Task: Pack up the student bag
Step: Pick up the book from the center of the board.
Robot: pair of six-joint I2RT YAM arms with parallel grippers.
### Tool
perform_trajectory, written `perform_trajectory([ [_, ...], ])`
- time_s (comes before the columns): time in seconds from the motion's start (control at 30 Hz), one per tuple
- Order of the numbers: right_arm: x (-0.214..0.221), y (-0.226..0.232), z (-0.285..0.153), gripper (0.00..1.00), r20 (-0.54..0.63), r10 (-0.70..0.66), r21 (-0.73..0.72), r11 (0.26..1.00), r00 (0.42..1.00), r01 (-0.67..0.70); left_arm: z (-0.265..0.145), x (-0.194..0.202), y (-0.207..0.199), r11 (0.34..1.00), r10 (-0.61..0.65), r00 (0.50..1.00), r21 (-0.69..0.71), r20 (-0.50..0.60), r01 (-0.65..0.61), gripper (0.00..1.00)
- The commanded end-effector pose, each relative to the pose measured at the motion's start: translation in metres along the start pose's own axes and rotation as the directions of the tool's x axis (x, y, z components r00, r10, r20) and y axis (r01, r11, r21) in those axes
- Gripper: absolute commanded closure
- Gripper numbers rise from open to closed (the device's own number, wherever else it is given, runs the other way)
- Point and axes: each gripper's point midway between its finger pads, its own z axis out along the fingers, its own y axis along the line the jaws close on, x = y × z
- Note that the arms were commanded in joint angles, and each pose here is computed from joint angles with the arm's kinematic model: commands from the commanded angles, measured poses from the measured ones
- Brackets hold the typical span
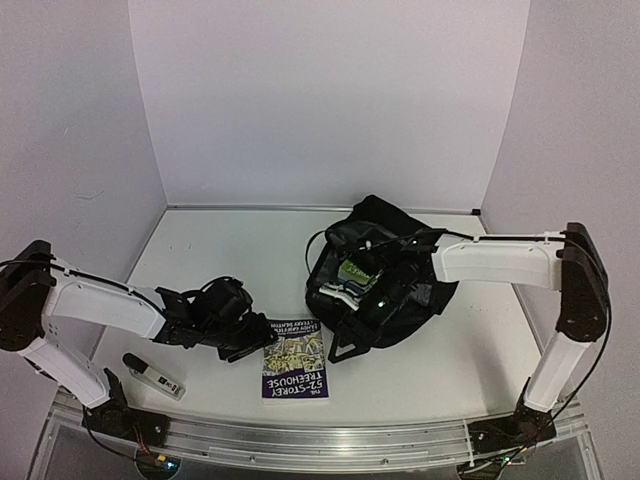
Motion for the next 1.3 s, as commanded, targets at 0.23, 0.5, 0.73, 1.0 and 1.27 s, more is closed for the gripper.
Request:
perform_trajectory([
  [0.23, 0.010, -0.013, 0.069, 0.39, -0.121, -0.054, 0.012, 0.998, 0.991, 0.056, 0.009, 0.004, -0.012, 0.994, -0.001, 1.000, 0.107, 0.001, 0.001, 0.45],
  [0.5, 0.015, -0.030, 0.091, 0.41, -0.156, -0.017, 0.026, 0.999, 0.988, 0.022, 0.025, 0.014, -0.009, 0.992, -0.026, 0.999, 0.126, -0.028, 0.030, 0.49],
  [0.73, 0.017, -0.039, 0.102, 0.44, -0.173, -0.004, 0.042, 0.999, 0.985, 0.012, 0.019, 0.024, -0.032, 0.984, 0.017, 0.998, 0.178, -0.053, -0.007, 0.66],
  [1.0, 0.014, -0.042, 0.102, 0.45, -0.166, 0.005, 0.053, 0.999, 0.986, 0.004, -0.014, 0.026, -0.063, 0.967, 0.075, 0.997, 0.242, 0.024, -0.079, 0.82],
  [1.27, 0.010, -0.041, 0.101, 0.45, -0.158, 0.000, 0.058, 0.998, 0.987, 0.009, -0.016, 0.026, -0.068, 0.952, 0.100, 0.994, 0.285, 0.044, -0.108, 0.87],
])
